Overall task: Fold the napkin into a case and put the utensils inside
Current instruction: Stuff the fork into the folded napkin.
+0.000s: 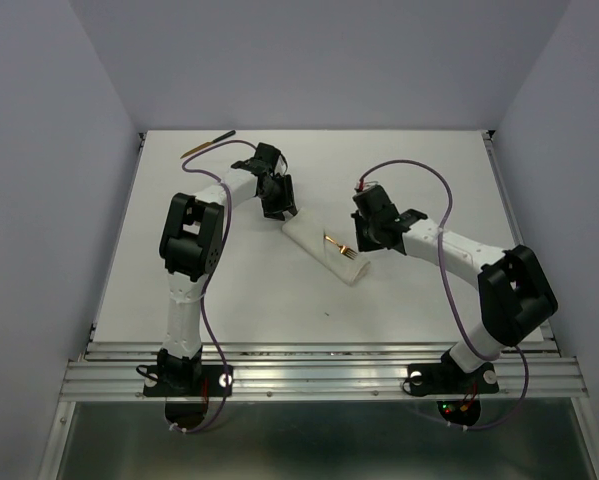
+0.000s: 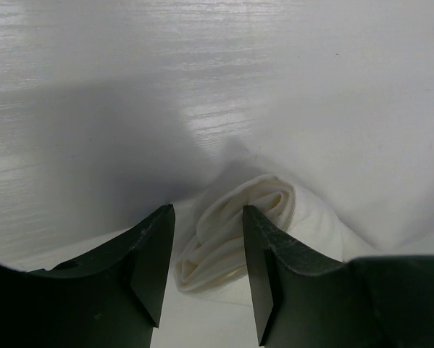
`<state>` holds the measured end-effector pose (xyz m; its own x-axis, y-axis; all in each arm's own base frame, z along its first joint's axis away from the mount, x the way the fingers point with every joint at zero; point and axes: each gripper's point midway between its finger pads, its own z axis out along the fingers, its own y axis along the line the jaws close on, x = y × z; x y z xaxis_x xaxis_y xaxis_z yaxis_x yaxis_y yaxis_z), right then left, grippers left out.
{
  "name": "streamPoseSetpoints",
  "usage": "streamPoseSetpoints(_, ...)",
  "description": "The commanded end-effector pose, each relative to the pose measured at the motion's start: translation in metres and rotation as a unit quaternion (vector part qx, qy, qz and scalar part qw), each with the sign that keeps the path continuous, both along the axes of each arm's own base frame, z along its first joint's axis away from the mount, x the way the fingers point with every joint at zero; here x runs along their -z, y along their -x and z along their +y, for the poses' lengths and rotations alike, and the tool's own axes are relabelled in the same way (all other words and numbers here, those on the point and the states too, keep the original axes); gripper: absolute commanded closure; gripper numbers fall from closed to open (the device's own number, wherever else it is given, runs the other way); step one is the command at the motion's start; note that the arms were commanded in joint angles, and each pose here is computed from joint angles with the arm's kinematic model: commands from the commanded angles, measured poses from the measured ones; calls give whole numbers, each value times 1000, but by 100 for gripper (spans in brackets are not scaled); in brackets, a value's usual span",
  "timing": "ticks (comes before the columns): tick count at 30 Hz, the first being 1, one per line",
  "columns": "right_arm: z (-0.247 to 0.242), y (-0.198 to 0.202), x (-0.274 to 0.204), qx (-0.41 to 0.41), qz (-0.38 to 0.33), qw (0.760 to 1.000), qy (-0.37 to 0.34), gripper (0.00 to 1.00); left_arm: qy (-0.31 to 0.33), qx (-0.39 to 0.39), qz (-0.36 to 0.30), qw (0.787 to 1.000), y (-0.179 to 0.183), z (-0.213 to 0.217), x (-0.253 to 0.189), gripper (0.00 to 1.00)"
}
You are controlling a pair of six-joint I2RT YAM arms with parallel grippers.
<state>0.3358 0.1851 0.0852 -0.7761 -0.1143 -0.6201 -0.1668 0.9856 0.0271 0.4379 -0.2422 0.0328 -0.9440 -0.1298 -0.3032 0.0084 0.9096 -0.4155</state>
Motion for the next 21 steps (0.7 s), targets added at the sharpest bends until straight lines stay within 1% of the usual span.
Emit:
streamPoseSetpoints(1,4,17,1,-15,14,1000,8,99,-4,18,20,1000,11,-4,8,46)
streamPoseSetpoints(6,12,26,12,-28,32,999,19,99,-3,19,19,1000,11,-5,8,46)
streamPoseSetpoints(21,16,30,24,-29,46,998,23,99,-1,21,18,1000,12,-6,8,46)
